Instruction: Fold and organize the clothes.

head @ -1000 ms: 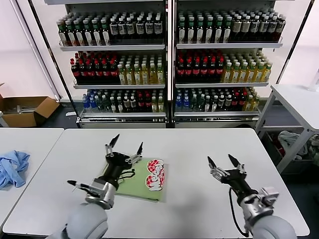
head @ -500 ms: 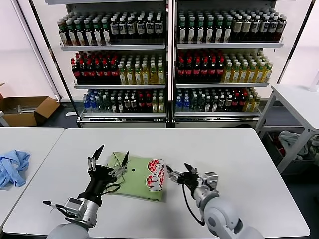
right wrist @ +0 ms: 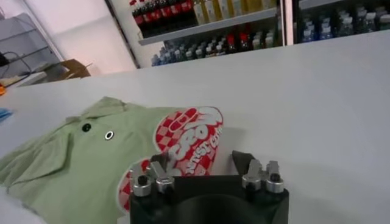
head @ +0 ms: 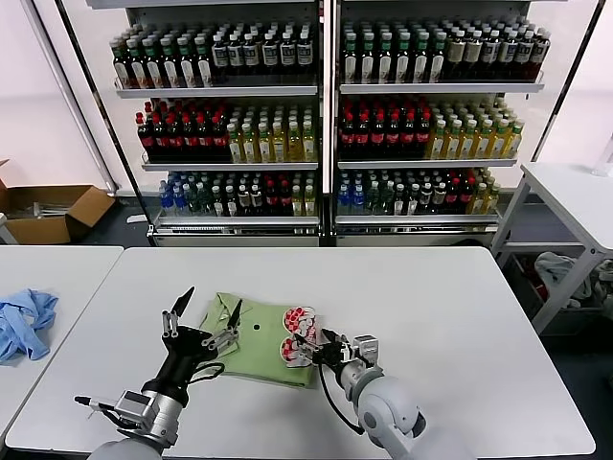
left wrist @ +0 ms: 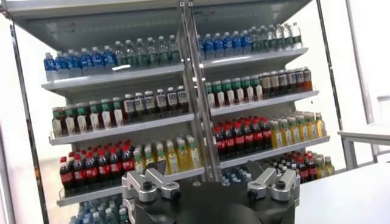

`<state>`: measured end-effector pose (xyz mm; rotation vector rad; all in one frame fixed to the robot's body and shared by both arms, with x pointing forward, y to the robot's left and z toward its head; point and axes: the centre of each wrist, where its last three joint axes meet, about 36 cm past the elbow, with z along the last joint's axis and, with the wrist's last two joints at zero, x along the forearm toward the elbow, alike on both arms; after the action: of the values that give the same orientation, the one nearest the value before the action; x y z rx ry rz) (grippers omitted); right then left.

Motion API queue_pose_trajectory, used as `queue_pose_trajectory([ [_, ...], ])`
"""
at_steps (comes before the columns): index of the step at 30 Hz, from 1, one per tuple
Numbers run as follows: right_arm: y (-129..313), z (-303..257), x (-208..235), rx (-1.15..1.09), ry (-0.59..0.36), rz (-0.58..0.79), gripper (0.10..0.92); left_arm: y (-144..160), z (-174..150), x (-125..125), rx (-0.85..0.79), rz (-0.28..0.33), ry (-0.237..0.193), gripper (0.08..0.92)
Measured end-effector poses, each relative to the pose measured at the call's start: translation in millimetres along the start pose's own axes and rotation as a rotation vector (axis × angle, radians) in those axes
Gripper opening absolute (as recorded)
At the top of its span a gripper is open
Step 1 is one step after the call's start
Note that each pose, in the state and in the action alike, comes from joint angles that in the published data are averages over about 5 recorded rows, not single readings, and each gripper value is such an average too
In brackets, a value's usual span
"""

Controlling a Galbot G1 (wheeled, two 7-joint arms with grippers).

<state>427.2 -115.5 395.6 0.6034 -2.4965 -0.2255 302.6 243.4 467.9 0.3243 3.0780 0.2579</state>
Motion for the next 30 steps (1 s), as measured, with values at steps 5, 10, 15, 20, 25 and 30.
queue_pose_trajectory([
  [5, 4.2, 2.3, -11.5, 0.005, 0.005, -0.007, 0.505, 0.5, -0.5, 3.1, 0.003, -0.004, 0.0, 0.823],
  [10, 7.1, 4.8, -16.1, 0.015, 0.003, -0.008, 0.358, 0.1, -3.0, 4.9, 0.016, -0.015, -0.002, 0.823],
  [15, 4.9, 6.1, -14.4, 0.025, -0.004, -0.005, 0.211, 1.8, -5.4, 5.7, 0.033, -0.023, 0.005, 0.823],
  [20, -5.2, 2.7, -3.2, 0.036, -0.016, 0.004, 0.139, 1.8, -5.6, 6.5, 0.049, -0.02, 0.013, 0.823],
  [25, -22.9, -8.4, 12.2, 0.066, -0.05, 0.029, 0.138, -0.5, -4.7, 6.4, 0.064, -0.011, 0.02, 0.823],
  [30, -43.1, -17.9, 22.7, 0.102, -0.083, 0.071, 0.138, -1.3, -4.1, 6.8, 0.07, -0.005, 0.026, 0.823],
])
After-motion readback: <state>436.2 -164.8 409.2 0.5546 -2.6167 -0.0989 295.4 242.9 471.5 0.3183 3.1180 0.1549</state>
